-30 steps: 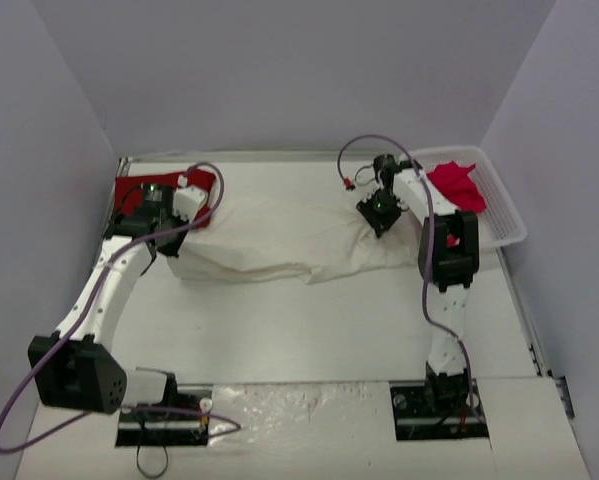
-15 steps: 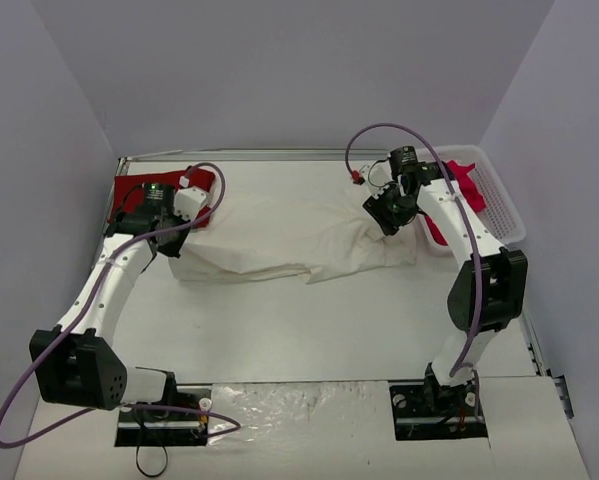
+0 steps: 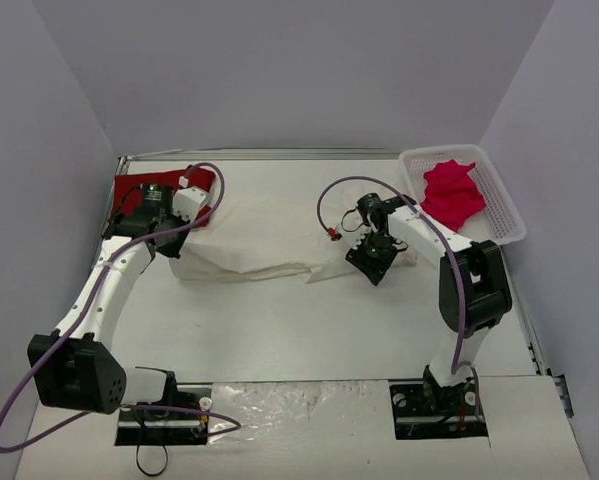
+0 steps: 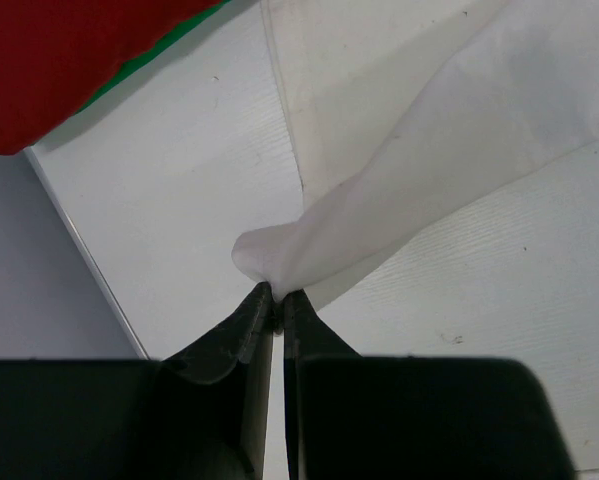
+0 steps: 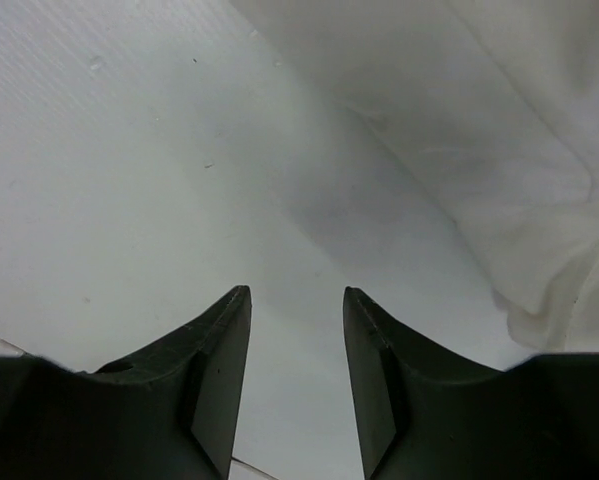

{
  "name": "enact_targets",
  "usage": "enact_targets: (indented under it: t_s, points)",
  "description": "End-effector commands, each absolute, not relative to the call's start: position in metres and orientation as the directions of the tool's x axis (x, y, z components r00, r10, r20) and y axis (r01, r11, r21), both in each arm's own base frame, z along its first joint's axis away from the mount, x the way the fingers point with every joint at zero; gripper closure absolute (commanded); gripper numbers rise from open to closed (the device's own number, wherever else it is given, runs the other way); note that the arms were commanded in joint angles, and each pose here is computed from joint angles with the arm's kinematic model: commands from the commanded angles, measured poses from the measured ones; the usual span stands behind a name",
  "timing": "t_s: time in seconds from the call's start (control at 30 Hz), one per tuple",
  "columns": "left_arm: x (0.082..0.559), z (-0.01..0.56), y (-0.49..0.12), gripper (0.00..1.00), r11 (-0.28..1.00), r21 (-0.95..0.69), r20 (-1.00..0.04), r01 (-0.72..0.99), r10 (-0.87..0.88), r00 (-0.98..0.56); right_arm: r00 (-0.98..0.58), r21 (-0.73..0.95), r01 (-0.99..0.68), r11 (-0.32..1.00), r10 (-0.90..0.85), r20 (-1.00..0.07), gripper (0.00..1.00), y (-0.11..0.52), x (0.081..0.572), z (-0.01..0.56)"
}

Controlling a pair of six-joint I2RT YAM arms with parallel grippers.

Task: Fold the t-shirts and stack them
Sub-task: Flatten out the tshirt

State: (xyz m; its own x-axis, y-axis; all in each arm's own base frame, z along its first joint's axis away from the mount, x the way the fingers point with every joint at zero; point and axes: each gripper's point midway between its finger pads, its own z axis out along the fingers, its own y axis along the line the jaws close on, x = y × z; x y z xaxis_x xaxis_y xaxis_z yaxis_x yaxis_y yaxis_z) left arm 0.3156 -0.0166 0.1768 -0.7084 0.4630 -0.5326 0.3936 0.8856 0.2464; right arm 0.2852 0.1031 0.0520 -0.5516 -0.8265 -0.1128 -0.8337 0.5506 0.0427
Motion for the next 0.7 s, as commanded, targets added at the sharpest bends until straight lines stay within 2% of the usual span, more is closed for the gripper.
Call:
enact_targets:
  t_s: [0.0,0.6,0.67]
  points:
    - [0.313,0.187,-0.013,0.98,0.893,0.252,-0.564,0.372,0.448,-0.693,-0.558,0.025,-0.828,0.56,-0.82,-0.126,0.62,0.105,0.294,0.051]
    - [0.312,0.176,-0.014,0.98,0.895,0.225,-0.55,0.386,0.444,-0.707,-0.578,-0.033,-0.811,0.585,-0.808,-0.114,0.62,0.118,0.349,0.017]
    - [0.312,0.176,-0.015,0.98,0.894,0.223,-0.552,0.387,0.444,-0.706,-0.582,-0.026,-0.809,0.587,-0.807,-0.1,0.76,0.118,0.348,0.01]
